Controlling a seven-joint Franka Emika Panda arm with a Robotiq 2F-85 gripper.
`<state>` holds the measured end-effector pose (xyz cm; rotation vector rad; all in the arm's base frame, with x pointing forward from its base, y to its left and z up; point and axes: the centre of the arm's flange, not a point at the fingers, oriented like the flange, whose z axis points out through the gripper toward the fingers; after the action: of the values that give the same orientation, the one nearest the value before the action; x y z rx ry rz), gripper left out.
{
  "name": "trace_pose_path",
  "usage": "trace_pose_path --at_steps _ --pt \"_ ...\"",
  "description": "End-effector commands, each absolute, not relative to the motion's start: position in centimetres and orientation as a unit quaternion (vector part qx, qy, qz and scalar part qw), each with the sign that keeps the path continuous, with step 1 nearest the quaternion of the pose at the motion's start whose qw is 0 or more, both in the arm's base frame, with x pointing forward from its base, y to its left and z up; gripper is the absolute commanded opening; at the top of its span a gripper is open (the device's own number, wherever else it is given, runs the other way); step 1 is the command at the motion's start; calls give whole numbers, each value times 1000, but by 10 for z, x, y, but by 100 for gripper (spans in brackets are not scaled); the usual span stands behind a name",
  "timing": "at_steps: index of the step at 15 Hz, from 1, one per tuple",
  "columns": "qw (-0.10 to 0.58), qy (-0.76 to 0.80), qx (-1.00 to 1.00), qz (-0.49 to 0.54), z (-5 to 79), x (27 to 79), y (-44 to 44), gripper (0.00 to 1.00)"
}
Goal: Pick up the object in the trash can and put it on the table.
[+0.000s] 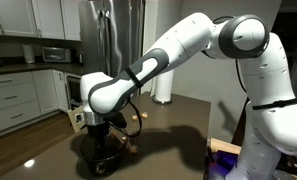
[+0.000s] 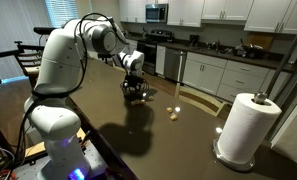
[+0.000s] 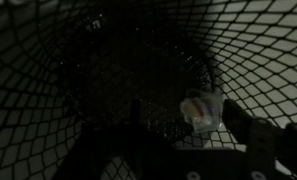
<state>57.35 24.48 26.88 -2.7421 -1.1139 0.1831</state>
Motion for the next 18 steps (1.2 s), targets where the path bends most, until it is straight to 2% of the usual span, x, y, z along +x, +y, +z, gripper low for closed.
trace_pose_path --at_steps 1,8,10,12,14,18 --pt "81 -375 -922 47 270 574 240 52" --pt "81 -375 -922 45 277 579 238 9" --pt "81 -374 -923 45 276 579 237 6" --pt "81 -374 -923 44 277 579 238 8" --pt "78 -373 -923 43 277 578 238 5" --pt "63 -369 -926 42 287 575 239 6"
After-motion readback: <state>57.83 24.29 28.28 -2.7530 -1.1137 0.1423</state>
